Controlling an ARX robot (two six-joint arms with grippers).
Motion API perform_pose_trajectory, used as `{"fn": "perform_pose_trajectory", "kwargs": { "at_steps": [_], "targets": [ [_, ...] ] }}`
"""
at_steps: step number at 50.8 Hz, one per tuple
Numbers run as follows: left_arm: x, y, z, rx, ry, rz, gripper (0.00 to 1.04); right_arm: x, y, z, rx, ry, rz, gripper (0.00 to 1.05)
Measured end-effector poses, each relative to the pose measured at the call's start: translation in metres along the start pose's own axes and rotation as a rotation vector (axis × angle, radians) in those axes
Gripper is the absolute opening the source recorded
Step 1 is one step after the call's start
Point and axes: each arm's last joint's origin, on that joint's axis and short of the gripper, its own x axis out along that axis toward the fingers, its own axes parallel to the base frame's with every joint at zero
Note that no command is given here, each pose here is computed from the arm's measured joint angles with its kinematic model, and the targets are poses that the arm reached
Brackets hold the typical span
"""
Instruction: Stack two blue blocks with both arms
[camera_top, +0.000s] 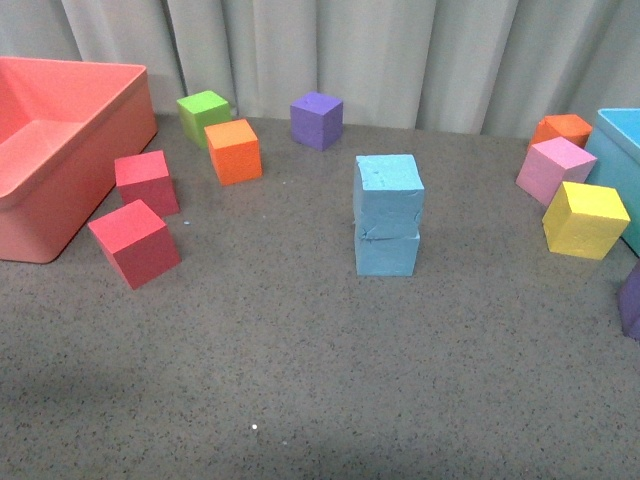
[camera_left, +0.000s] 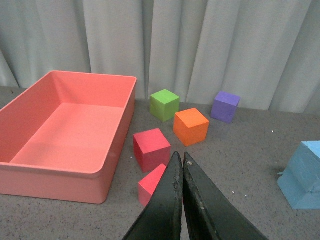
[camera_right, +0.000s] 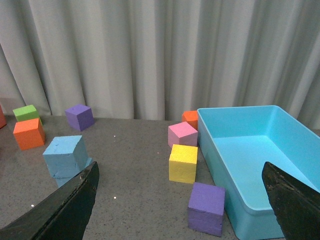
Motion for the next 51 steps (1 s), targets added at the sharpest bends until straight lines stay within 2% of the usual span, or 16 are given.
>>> {"fn": "perform_pose_trajectory", "kwargs": {
  "at_steps": [19, 51],
  "targets": [
    [-0.038, 0.023, 0.001, -0.001, -0.001, 0.006, 0.04, 0.0, 0.0, 0.0, 0.0, 0.0, 0.0, 0.95],
    [-0.065, 0.023, 0.01, -0.001, -0.033, 0.005, 0.04, 0.0, 0.0, 0.0, 0.0, 0.0, 0.0, 0.95]
  ]
}}
